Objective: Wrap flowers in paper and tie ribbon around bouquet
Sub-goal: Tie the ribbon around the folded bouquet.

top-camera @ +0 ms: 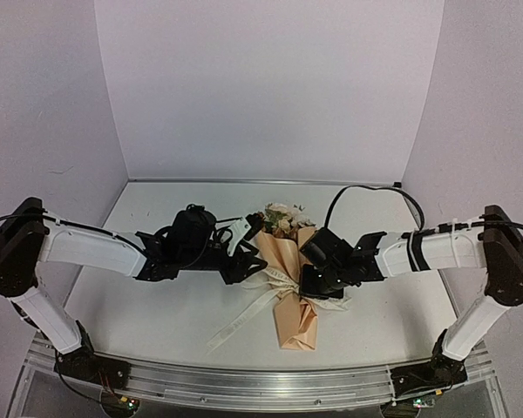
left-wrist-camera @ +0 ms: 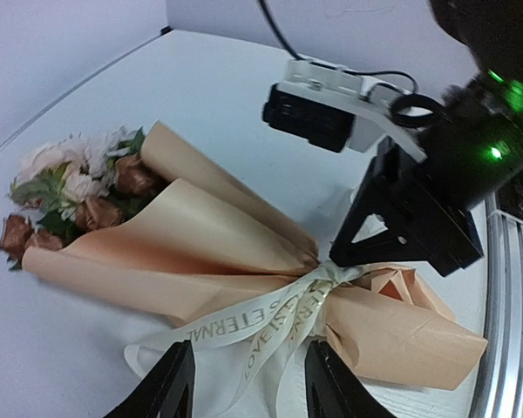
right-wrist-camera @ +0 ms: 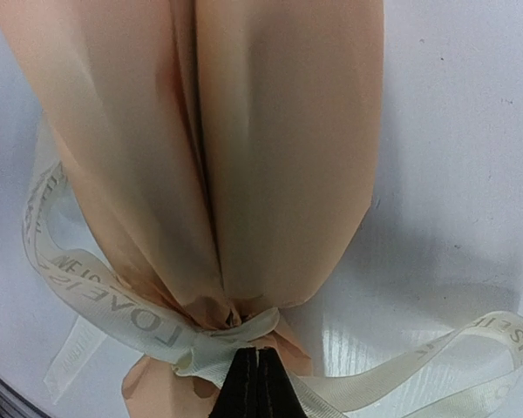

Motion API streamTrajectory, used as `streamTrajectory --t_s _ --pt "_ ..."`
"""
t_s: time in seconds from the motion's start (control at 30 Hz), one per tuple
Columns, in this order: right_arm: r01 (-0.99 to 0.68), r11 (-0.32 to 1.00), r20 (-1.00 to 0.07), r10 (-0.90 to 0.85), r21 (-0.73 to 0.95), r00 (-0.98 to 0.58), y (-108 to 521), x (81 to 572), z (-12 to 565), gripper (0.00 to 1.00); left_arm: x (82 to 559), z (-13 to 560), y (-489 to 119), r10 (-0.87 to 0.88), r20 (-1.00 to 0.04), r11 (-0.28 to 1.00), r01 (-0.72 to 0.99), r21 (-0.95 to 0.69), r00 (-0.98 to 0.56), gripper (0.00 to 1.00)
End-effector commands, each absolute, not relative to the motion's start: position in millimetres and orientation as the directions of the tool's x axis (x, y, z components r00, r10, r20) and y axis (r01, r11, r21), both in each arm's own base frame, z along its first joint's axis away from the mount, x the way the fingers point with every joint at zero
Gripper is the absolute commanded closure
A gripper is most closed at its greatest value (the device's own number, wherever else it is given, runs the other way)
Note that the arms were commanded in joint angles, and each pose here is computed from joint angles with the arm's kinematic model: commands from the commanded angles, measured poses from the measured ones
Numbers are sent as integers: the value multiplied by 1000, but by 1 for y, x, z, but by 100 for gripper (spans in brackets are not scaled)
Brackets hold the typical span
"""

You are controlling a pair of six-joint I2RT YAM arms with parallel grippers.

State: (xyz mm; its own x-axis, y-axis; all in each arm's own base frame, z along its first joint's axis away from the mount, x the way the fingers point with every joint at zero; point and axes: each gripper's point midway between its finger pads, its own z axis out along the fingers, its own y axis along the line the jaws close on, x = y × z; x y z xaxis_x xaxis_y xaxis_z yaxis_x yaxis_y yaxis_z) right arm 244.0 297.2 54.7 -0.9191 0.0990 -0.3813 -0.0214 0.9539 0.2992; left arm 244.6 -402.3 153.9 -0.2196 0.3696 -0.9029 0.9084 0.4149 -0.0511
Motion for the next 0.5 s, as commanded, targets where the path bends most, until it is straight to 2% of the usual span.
streamTrajectory --t_s 0.0,0.17,0.47 --pt "73 902 -409 264 425 -873 294 260 64 100 235 170 -423 360 -923 232 946 227 134 54" --pt "95 879 -388 300 467 -872 289 262 60 100 224 150 -439 455 -839 10 940 340 299 54" --pt "83 885 -417 296 458 -859 276 261 66 100 226 141 -455 480 -768 -125 900 419 424 54"
